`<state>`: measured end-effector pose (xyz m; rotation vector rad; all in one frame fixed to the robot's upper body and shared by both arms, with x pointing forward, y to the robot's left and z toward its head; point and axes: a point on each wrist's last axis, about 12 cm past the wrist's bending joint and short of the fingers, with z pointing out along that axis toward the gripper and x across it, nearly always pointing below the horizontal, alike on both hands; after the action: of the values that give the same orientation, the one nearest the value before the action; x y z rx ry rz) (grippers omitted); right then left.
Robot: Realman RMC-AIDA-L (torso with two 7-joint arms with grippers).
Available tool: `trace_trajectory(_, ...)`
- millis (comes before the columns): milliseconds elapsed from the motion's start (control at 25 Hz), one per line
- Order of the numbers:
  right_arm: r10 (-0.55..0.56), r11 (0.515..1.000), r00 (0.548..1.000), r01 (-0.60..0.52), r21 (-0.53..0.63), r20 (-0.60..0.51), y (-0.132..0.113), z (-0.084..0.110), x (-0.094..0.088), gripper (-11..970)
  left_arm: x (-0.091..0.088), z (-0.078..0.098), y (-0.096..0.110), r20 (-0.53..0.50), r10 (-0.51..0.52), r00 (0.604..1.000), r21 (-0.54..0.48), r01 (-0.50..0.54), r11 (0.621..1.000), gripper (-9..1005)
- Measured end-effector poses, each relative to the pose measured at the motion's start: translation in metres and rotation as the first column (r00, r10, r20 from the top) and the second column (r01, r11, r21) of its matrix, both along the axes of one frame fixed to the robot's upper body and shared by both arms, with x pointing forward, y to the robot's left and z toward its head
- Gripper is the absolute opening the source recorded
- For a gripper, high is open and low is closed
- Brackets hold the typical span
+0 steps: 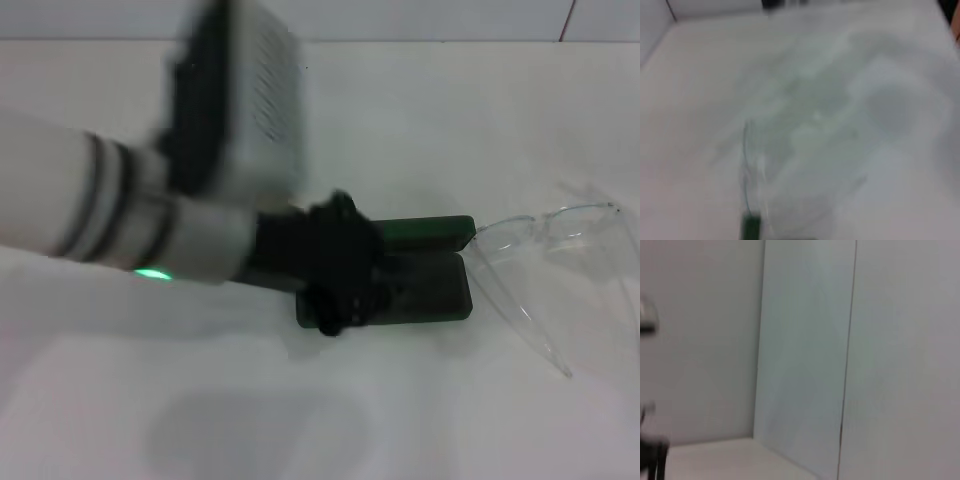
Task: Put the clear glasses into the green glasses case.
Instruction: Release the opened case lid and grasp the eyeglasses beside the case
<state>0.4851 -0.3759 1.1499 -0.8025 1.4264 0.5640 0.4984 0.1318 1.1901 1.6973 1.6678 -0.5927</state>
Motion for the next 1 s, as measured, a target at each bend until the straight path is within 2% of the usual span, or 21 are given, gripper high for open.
trace_trajectory(160, -0.004, 0.997, 0.993, -0.004, -0.073, -0.118, 0.002, 0.016, 0.01, 829, 0.002, 0.035, 0.039, -0.017, -0.001, 1.0, -0.221, -0.002, 0.975, 181)
trace_trajectory(280, -0.013, 0.981, 0.978, -0.027, -0.194, -0.206, 0.009, 0.032, 0.023, 788, 0.0, 0.043, 0.066, -0.024, -0.005, 1.0, -0.291, -0.002, 0.957, 112)
trace_trajectory(440, -0.017, 0.925, 0.955, -0.097, -0.368, -0.295, 0.027, 0.056, 0.038, 710, -0.005, 0.039, 0.092, -0.058, -0.006, 0.998, -0.391, -0.017, 0.92, 24)
trace_trajectory(600, -0.025, 0.856, 0.931, -0.168, -0.489, -0.364, 0.055, 0.08, 0.049, 632, -0.007, 0.026, 0.113, -0.101, -0.005, 0.995, -0.529, -0.049, 0.847, 27)
trace_trajectory(680, -0.018, 0.813, 0.923, -0.211, -0.542, -0.386, 0.068, 0.092, 0.053, 604, -0.007, 0.02, 0.121, -0.117, 0.001, 0.993, -0.557, -0.066, 0.828, 28)
trace_trajectory(840, 0.035, 0.72, 0.895, -0.33, -0.61, -0.444, 0.092, 0.12, 0.061, 560, -0.008, 0.005, 0.136, -0.149, 0.014, 0.989, -0.609, -0.103, 0.786, 28)
trace_trajectory(1000, 0.065, 0.634, 0.864, -0.422, -0.649, -0.499, 0.107, 0.143, 0.073, 558, -0.005, -0.007, 0.139, -0.148, 0.011, 0.989, -0.644, -0.105, 0.758, 28)
